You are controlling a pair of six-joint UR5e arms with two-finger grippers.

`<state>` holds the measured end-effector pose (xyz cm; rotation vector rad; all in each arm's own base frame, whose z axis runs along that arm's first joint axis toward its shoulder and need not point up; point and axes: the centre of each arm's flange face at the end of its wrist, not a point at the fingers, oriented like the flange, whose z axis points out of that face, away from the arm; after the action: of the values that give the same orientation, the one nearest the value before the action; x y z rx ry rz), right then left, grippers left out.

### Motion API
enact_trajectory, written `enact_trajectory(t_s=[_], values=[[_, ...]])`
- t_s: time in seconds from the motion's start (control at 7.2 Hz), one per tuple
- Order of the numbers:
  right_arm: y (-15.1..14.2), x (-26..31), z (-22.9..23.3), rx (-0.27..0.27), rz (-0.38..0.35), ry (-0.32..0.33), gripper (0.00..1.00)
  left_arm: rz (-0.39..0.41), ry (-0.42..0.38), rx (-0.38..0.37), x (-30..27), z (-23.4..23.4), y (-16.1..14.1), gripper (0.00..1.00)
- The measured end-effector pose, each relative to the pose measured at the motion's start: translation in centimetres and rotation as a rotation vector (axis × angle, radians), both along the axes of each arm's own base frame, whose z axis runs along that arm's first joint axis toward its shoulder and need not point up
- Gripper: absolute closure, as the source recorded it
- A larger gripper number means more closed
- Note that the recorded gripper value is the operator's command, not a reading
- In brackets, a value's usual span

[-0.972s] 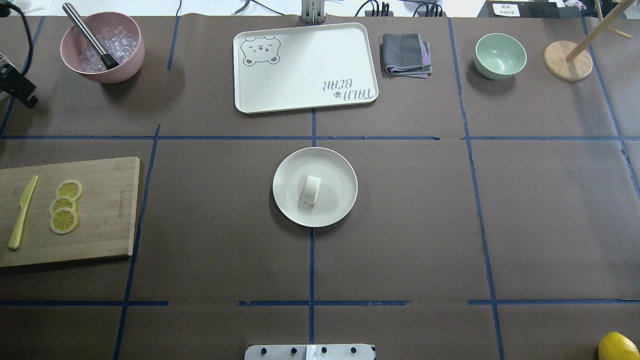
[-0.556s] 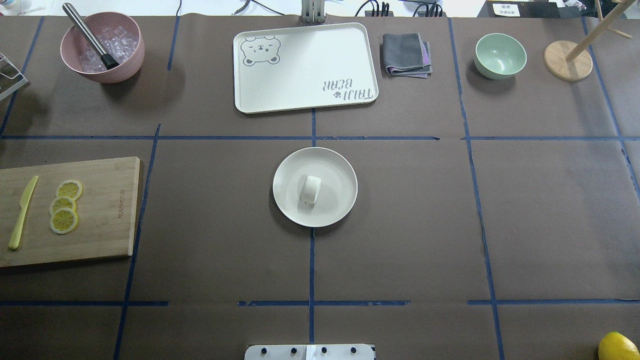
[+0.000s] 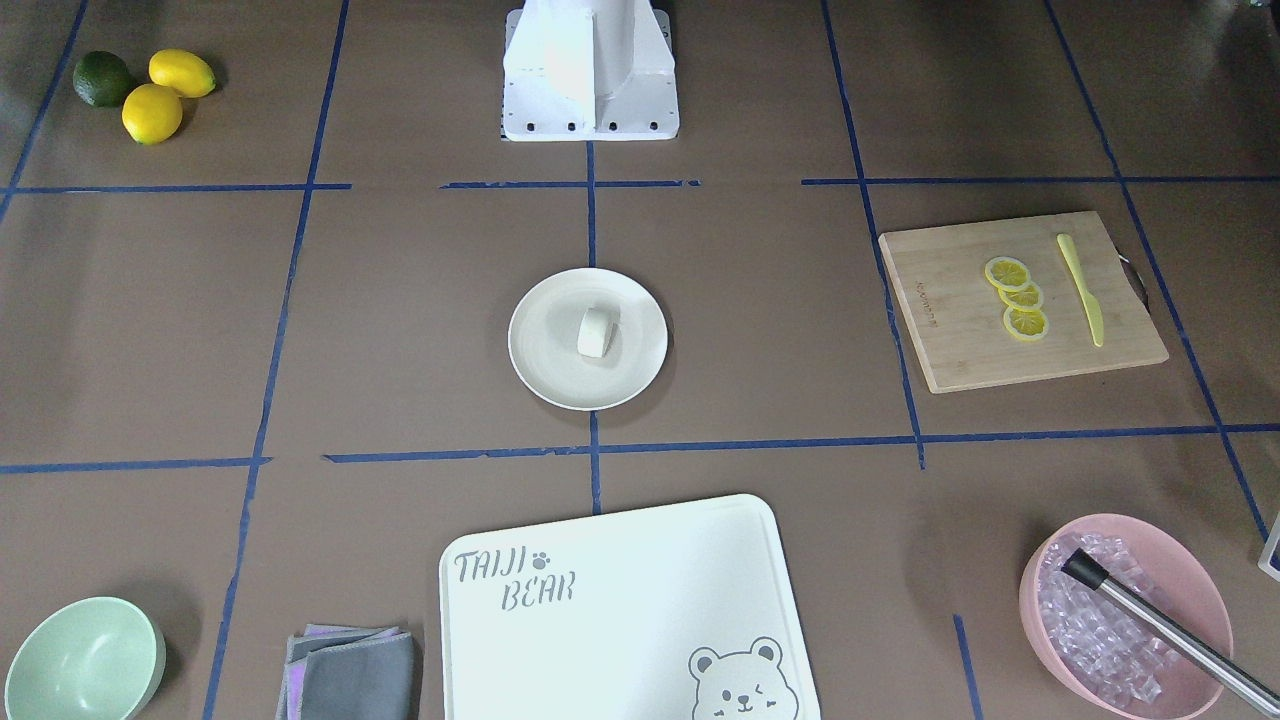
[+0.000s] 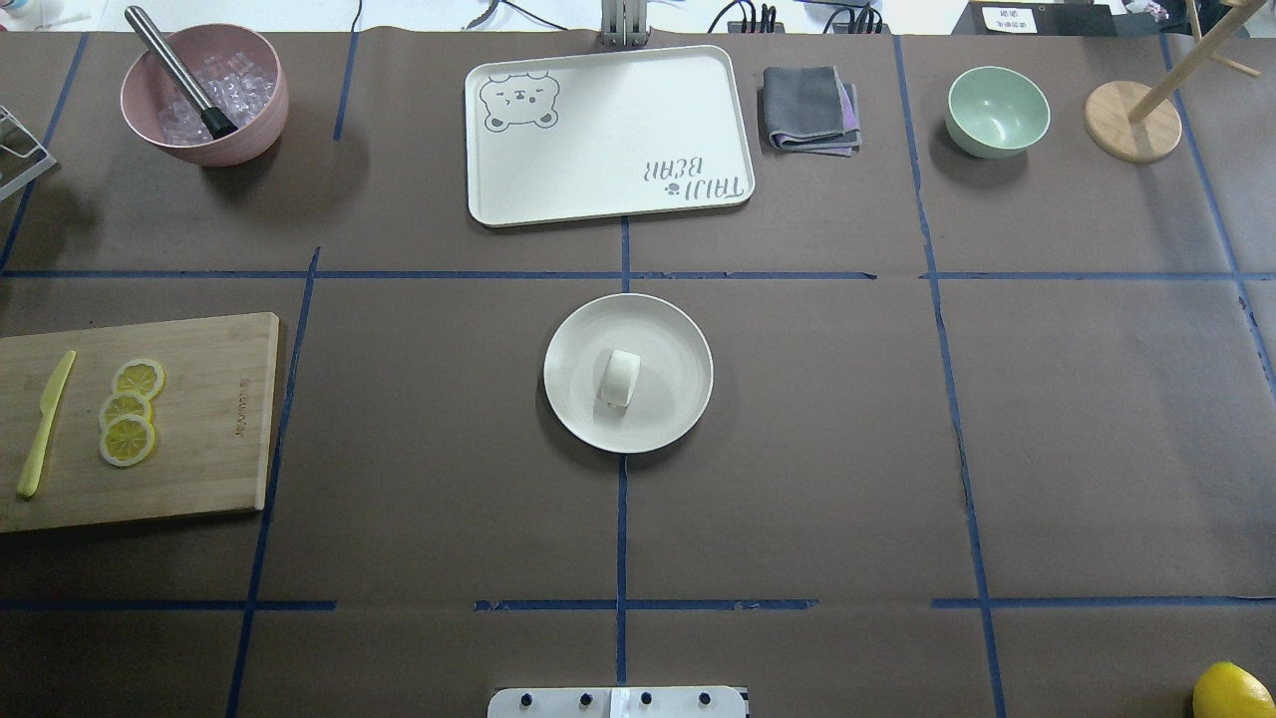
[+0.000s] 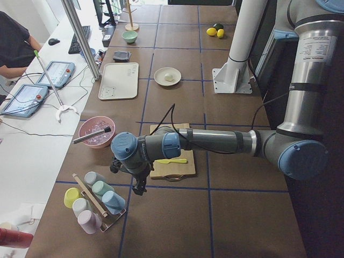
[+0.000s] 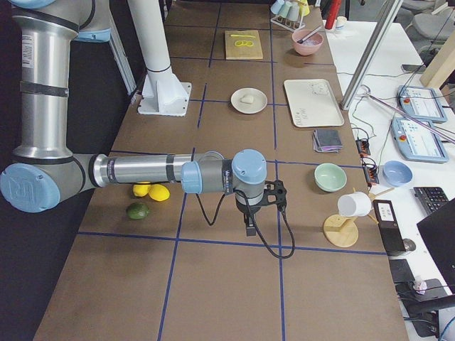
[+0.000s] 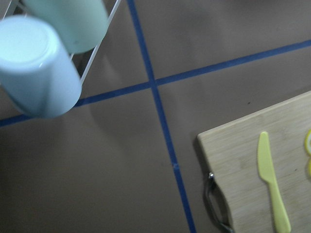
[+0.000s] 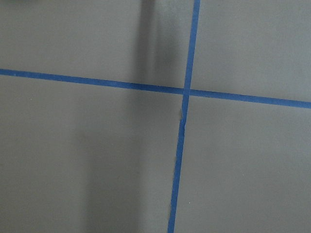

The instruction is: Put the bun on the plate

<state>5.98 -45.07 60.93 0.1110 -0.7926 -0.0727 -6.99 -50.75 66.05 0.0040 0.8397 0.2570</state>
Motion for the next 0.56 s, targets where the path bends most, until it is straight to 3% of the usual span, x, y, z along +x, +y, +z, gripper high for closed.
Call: enact_trajectory(t_s=[0.56], values=[[-0.3, 0.0, -0.1, 0.008, -0.003, 0.006, 0.0, -0.035, -0.006, -0.016, -1.4, 0.6, 0.8, 0.0]])
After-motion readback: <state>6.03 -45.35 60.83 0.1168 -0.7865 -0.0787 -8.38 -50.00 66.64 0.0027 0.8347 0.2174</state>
